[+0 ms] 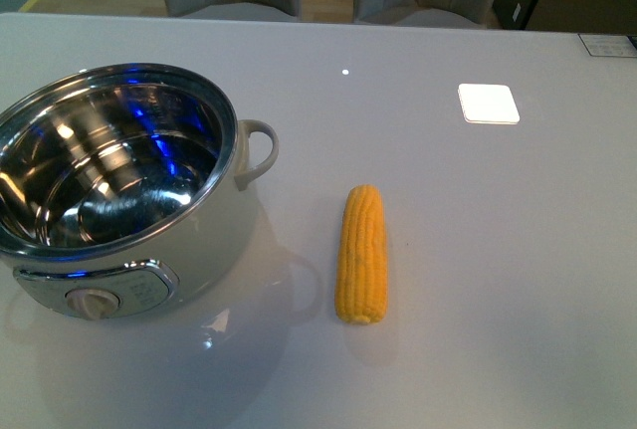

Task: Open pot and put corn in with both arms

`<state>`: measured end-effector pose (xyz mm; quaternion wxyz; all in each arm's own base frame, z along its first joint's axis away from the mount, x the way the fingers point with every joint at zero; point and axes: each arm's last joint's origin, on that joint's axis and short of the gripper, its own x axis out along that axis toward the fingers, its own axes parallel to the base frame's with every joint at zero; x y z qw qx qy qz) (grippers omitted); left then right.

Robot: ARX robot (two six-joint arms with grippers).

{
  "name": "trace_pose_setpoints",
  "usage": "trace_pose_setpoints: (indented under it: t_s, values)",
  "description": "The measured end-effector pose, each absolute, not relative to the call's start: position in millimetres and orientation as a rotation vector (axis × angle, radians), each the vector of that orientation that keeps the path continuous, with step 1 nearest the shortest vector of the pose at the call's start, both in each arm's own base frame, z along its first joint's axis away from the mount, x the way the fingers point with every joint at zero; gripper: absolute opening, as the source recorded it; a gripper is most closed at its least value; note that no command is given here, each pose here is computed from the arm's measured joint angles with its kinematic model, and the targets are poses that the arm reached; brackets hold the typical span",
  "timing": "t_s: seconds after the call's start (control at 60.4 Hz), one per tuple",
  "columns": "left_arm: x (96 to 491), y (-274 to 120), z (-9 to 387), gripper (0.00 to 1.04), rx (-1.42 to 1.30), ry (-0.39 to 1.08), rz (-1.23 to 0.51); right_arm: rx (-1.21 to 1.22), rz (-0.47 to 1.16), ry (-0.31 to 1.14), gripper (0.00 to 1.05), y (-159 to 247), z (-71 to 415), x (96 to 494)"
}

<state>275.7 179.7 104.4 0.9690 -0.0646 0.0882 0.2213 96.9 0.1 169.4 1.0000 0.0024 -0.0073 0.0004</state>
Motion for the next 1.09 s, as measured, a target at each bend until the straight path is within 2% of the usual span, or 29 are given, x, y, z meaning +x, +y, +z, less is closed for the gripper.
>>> trace_pose_setpoints:
  t_s: [0.248,0.662,0.811,1.092]
  values:
    - [230,140,161,0.98,-0.159,0.17,0.262,0.005,0.001,-0.015,0.96,0,169,97]
    - [147,83,198,0.98,-0.175,0.171,0.148,0.005,0.001,-0.015,0.96,0,169,97]
    - [134,65,205,0.98,-0.185,0.169,0.111,0.005,0.001,-0.015,0.96,0,169,97]
    - [133,64,206,0.98,-0.189,0.164,0.118,0.005,0.001,-0.015,0.96,0,169,97]
